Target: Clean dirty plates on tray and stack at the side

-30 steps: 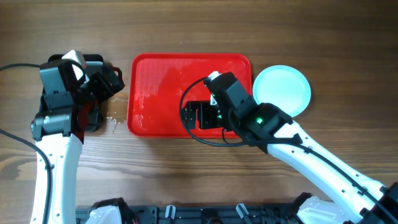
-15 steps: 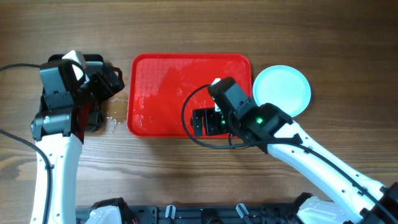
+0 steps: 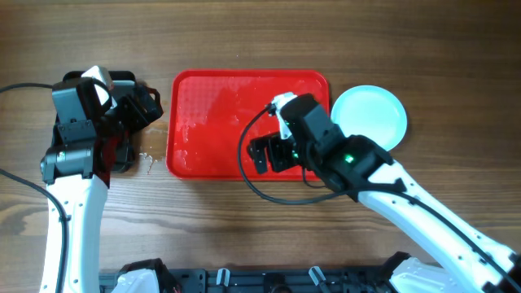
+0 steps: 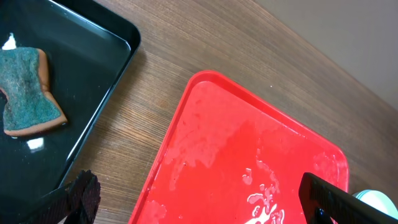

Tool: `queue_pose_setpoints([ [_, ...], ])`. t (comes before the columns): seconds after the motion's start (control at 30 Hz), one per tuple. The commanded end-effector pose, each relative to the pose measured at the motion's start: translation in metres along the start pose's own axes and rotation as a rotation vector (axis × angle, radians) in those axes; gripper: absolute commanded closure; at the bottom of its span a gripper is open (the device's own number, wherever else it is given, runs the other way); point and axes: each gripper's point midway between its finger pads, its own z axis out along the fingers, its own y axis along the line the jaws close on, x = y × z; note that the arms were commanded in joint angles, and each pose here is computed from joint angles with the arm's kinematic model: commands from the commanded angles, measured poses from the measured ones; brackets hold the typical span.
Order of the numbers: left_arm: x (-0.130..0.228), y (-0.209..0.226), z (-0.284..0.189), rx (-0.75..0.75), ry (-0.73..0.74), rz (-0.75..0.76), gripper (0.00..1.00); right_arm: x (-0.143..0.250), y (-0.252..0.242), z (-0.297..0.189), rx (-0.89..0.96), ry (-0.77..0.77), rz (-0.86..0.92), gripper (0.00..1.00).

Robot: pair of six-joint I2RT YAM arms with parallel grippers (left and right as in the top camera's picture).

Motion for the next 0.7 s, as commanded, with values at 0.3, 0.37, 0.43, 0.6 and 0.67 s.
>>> queue_pose_setpoints([
  [0.3, 0.001, -0.004, 0.000, 0.017, 0.005, 0.008, 0.00, -0.030, -0.020, -0.055, 0.020, -0.175, -0.056, 0.00],
  [0.37, 0.001, -0.004, 0.000, 0.017, 0.005, 0.008, 0.00, -0.028, -0.026, -0.057, 0.025, -0.195, -0.048, 0.00],
  [0.43, 0.001, -0.004, 0.000, 0.017, 0.005, 0.009, 0.00, -0.019, -0.032, -0.053, 0.020, -0.224, -0.042, 0.00],
  [0.6, 0.001, -0.004, 0.000, 0.017, 0.005, 0.009, 0.00, 0.006, -0.030, -0.039, -0.104, -0.335, -0.058, 0.00],
  [0.67, 0.001, -0.004, 0.000, 0.017, 0.005, 0.009, 0.00, 0.016, -0.035, -0.039, -0.112, -0.364, -0.039, 0.00],
])
